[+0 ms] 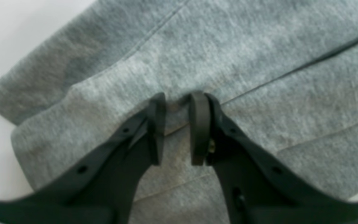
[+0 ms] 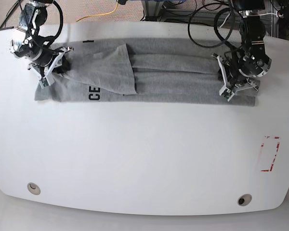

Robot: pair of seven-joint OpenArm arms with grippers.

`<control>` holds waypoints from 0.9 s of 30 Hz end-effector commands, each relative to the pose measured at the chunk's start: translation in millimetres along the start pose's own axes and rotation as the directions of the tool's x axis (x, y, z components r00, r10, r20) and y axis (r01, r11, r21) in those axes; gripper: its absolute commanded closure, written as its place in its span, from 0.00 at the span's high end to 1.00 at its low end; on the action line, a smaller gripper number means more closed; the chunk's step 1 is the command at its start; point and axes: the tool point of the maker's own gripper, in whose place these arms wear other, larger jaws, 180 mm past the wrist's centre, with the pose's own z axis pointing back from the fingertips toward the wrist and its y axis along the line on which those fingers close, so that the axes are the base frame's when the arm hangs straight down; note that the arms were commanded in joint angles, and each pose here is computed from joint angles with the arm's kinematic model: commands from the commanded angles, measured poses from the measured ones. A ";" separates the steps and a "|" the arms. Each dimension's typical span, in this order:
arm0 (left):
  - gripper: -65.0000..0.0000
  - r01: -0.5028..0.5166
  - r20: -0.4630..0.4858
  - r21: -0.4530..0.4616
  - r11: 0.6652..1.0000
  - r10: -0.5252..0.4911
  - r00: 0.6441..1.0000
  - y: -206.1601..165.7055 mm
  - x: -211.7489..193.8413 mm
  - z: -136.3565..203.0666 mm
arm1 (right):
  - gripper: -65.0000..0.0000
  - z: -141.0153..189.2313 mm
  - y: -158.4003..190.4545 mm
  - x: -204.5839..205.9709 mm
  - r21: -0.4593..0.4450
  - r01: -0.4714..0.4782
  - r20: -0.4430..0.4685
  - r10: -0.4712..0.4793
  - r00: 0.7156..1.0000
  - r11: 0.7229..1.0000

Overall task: Layout the t-shirt on the table in an organized manner, then fold the t-shirt properly
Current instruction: 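Move the left gripper to the strip end nearest it and grasp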

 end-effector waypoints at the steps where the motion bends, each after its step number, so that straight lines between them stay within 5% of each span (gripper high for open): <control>1: 0.18 0.008 -0.011 -0.004 1.000 -0.008 1.000 7.2 7.4 -11.2 | 0.20 -4.5 -24.0 -12.1 -0.070 -0.001 -0.070 -0.004 0.998 0.998; 13: 0.18 0.017 0.017 -0.034 0.999 -0.017 1.000 22.1 50.4 -35.3 | 0.20 -30.8 -54.6 16.1 -0.126 0.023 -0.013 -0.025 1.000 0.992; 22: 0.19 0.046 0.072 0.024 0.999 -0.047 0.996 38.4 79.6 -18.1 | 0.20 -30.9 -59.6 33.6 -0.137 0.013 0.012 -0.012 1.000 0.990; 27: 0.38 0.027 0.116 0.136 0.990 -0.043 0.992 65.5 92.0 16.3 | 0.20 -29.7 -62.2 39.9 -0.142 0.010 0.022 -0.007 1.000 0.990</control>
